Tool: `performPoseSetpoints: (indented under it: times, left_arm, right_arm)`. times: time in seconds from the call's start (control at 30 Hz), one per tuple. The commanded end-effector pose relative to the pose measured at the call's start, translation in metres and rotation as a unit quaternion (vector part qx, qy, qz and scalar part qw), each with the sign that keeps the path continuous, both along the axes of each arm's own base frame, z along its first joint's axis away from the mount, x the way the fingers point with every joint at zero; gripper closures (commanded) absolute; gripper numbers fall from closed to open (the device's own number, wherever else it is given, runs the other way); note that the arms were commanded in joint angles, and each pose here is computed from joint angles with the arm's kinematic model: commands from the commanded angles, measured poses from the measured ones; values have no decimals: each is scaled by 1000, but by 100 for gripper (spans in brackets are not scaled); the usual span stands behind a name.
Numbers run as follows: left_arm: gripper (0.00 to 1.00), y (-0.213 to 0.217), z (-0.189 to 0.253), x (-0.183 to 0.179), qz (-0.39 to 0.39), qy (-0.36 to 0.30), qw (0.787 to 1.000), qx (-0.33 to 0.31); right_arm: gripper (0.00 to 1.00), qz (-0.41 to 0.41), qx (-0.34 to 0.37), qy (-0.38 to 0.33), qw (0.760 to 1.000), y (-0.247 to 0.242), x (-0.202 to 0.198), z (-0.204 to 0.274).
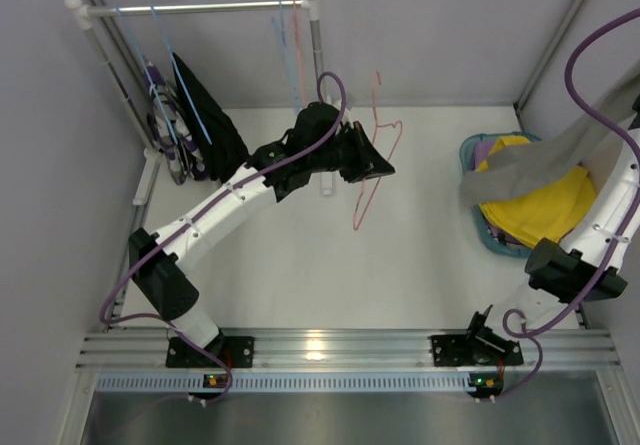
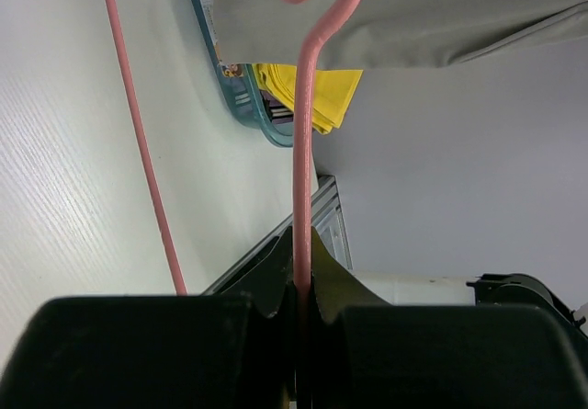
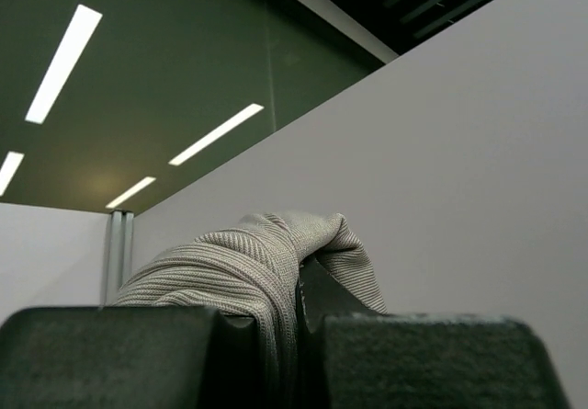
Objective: Remove the trousers from the hanger
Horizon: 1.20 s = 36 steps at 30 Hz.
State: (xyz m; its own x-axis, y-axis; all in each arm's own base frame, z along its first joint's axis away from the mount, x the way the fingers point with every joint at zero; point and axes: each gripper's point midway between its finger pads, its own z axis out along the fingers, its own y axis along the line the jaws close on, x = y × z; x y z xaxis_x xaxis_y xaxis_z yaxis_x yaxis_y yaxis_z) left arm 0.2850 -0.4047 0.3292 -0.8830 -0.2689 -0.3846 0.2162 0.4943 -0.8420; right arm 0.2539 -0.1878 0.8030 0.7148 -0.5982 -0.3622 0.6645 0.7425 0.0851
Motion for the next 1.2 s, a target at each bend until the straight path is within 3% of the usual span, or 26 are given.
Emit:
performPoseSetpoints:
  times: [0.0, 0.13, 0.17, 0.23, 0.27, 0.33, 0.37, 0.73, 1.0, 1.17]
  left_arm:
    - [100, 4, 21, 0, 1, -23, 1000, -18]
    - [100, 2, 20, 2, 1, -20, 1000, -19]
    - [100, 2, 19, 2, 0, -20, 1000, -19]
    - [100, 3, 17, 3, 0, -19, 1000, -17]
    - [100, 3, 16, 2, 0, -19, 1000, -15]
    - [100, 4, 14, 2, -1, -19, 1000, -12]
    - [100, 5, 13, 2, -2, -19, 1000, -10]
    - [100, 15, 26, 1, -4, -71, 997, -1]
    - [100, 29, 52, -7, -40, -181, 982, 21]
    - [100, 45, 59, -15, -63, -245, 966, 56]
  right_arm:
    - [100, -49, -61, -70, 995, 21, -49, 25]
    - [100, -21, -73, -32, 997, 29, -36, 12]
    - [100, -7, -72, 8, 997, 22, -9, -6]
    - [100, 23, -85, 31, 996, 37, -9, -15]
    - [100, 42, -85, 80, 992, 31, 21, -42]
    - [100, 67, -90, 96, 989, 44, 20, -54]
    - [100, 83, -82, 129, 985, 40, 40, -78]
    - [100, 169, -1, 257, 952, 36, 88, -177]
    - [100, 186, 90, 380, 902, 23, 113, -295]
    - [100, 189, 119, 485, 845, 26, 118, -398]
